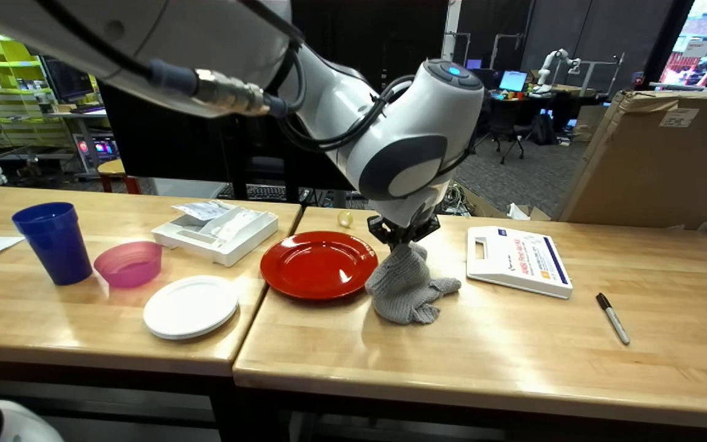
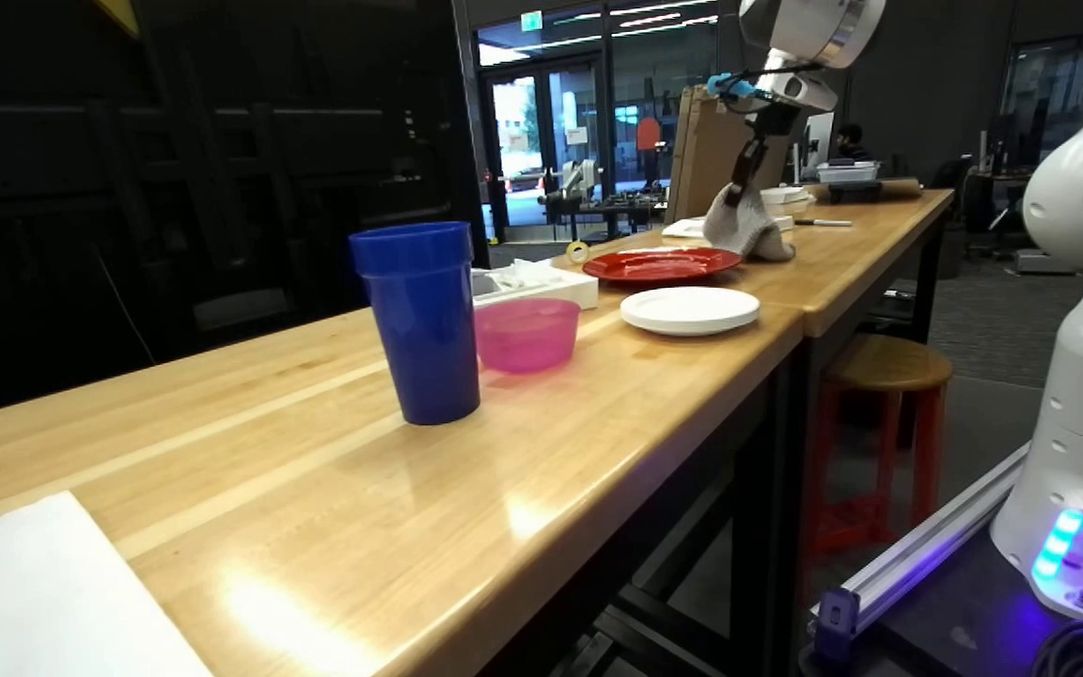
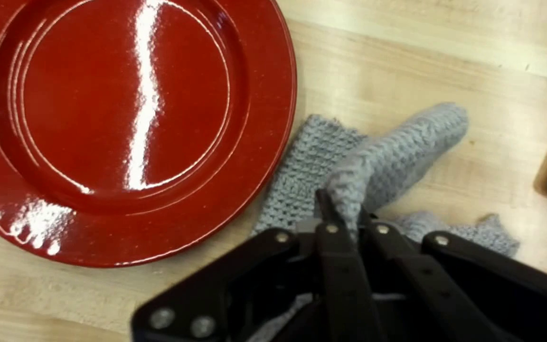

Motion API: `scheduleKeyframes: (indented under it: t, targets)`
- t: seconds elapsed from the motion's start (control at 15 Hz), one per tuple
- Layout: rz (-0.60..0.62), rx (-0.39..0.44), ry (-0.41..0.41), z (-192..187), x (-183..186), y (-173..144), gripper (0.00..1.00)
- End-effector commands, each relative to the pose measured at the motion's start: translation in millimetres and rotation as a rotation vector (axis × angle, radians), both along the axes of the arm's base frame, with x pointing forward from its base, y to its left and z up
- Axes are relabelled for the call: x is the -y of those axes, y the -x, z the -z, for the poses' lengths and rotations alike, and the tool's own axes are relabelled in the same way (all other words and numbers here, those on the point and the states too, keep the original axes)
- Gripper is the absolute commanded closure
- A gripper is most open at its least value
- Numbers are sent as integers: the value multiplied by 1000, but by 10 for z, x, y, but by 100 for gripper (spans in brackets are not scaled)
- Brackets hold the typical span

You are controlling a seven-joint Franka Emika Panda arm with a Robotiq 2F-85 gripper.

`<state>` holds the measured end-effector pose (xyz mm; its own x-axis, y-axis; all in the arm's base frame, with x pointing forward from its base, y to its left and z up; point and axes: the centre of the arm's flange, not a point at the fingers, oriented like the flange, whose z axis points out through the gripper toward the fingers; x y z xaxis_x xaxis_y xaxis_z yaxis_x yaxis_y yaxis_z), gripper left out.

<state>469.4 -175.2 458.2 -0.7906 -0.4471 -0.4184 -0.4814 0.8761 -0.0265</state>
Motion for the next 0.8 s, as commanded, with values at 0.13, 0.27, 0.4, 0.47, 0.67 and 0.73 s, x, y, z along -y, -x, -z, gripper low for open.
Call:
scheduleKeyframes:
  t: [0.13, 0.27, 0.4, 0.47, 0.67, 0.73]
  targets:
    - [69, -16, -75, 244, 51, 212, 65]
    - [75, -19, -90, 281, 63, 223, 52]
    - [72, -3, -108, 283, 64, 223, 40]
    - [71, 11, -117, 278, 65, 217, 32]
    - [47, 60, -161, 217, 8, 168, 12]
    - [39, 77, -171, 192, -17, 153, 6]
